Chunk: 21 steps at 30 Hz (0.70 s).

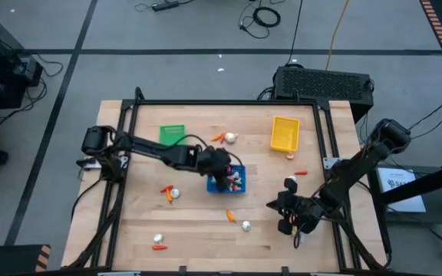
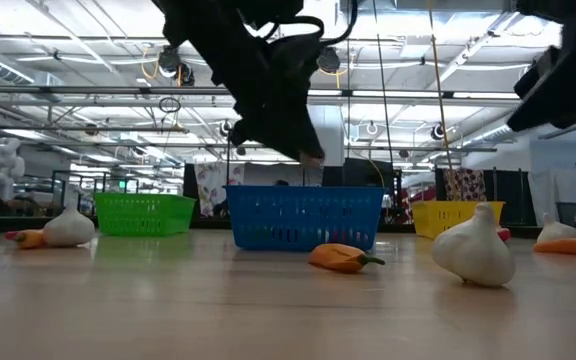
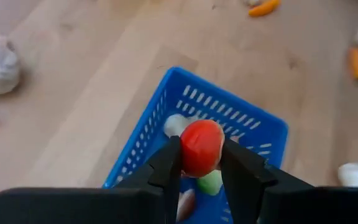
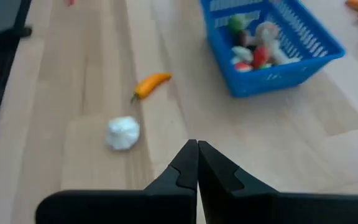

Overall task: Sort produce into baskets
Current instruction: Put the orange mushroom into the blue bin

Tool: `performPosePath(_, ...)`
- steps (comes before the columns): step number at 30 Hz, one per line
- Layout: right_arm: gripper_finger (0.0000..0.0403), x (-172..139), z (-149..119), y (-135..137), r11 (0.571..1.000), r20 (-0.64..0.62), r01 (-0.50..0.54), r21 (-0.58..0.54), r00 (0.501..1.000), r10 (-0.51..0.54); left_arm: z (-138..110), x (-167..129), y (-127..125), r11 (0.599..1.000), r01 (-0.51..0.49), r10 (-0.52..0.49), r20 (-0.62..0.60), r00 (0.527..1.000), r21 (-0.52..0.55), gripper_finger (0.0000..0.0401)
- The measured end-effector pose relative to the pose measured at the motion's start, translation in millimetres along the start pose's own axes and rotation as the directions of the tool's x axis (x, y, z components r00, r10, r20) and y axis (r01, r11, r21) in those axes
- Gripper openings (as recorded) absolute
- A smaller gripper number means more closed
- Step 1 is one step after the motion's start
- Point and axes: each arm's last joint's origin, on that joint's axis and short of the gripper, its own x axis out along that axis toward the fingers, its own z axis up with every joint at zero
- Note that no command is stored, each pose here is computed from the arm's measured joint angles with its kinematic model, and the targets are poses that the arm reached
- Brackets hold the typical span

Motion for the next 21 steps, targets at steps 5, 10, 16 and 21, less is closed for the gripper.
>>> performPosePath(5,0.0,-10,14,-18,0.995,0.005,0.049,0.089,0.999,-0.049,-8,3,-12,0.996,-0.078,0.077,0.031,0.997,0.035,0.0102)
performPosePath(10,0.0,-21,26,-43,0.98,-0.001,0.138,0.141,0.99,-0.139,-17,13,-14,0.993,-0.11,0.11,0.01,0.994,0.042,0.0102)
performPosePath(16,0.0,-25,34,-75,0.926,-0.045,0.301,0.228,0.953,-0.298,-22,18,-17,0.99,-0.129,0.128,0.005,0.992,0.056,0.0102)
performPosePath(21,0.0,-22,35,-96,0.868,-0.139,0.416,0.273,0.909,-0.392,-24,17,-23,0.989,-0.129,0.128,0.018,0.992,0.068,0.0128)
